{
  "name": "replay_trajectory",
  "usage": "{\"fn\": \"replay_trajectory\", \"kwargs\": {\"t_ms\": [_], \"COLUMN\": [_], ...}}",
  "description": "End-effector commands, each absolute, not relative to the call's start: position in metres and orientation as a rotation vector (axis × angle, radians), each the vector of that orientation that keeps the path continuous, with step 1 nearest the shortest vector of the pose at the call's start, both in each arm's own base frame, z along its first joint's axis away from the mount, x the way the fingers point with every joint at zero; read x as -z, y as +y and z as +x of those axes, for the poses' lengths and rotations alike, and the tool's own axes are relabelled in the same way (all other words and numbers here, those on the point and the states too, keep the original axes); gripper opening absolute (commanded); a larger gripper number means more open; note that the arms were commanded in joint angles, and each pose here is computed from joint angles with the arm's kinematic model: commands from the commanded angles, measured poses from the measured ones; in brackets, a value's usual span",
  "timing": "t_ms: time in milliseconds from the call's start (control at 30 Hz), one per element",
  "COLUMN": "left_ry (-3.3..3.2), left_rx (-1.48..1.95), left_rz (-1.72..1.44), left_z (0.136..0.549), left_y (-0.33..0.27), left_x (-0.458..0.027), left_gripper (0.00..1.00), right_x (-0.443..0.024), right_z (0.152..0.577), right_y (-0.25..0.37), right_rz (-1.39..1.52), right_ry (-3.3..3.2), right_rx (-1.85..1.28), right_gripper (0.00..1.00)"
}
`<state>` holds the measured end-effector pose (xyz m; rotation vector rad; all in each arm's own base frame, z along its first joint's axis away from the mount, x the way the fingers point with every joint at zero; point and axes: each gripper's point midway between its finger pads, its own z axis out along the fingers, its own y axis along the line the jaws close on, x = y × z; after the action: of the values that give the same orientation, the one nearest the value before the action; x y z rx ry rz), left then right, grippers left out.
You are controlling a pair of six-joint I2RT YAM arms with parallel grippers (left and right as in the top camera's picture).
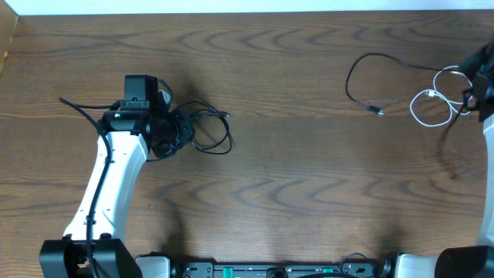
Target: Untangle cables
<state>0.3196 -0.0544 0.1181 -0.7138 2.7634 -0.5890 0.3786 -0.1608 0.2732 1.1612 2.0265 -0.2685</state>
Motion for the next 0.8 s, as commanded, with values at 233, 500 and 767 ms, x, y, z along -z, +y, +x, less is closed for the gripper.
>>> {"fn": "replay_trajectory", "kwargs": {"t_ms": [233, 500, 767], "left_ry": [2.779, 2.778, 2.765], "left_rx": [0.564, 0.564, 0.699], "left_rz": [-0.696, -0.696, -0.598], "left_z": [0.318, 0.318, 0.322], "left_y": [-0.053, -0.053, -0.07], "left_x": [-0.114, -0.114, -0.121], "left_gripper": [0.08, 0.08, 0.07], "right_x": [-0.249, -0.223, -0.198], "right_z": [0.368, 0.363, 0.397], "right_y": [-0.15, -0.144, -0.044], "right_rz": [1.257, 1.222, 0.587], "right_ry": [2.09, 2.188, 2.509], "right_rx": [0.197, 0.21, -0.387], "right_gripper": [0.04, 0.9, 0.72]}}
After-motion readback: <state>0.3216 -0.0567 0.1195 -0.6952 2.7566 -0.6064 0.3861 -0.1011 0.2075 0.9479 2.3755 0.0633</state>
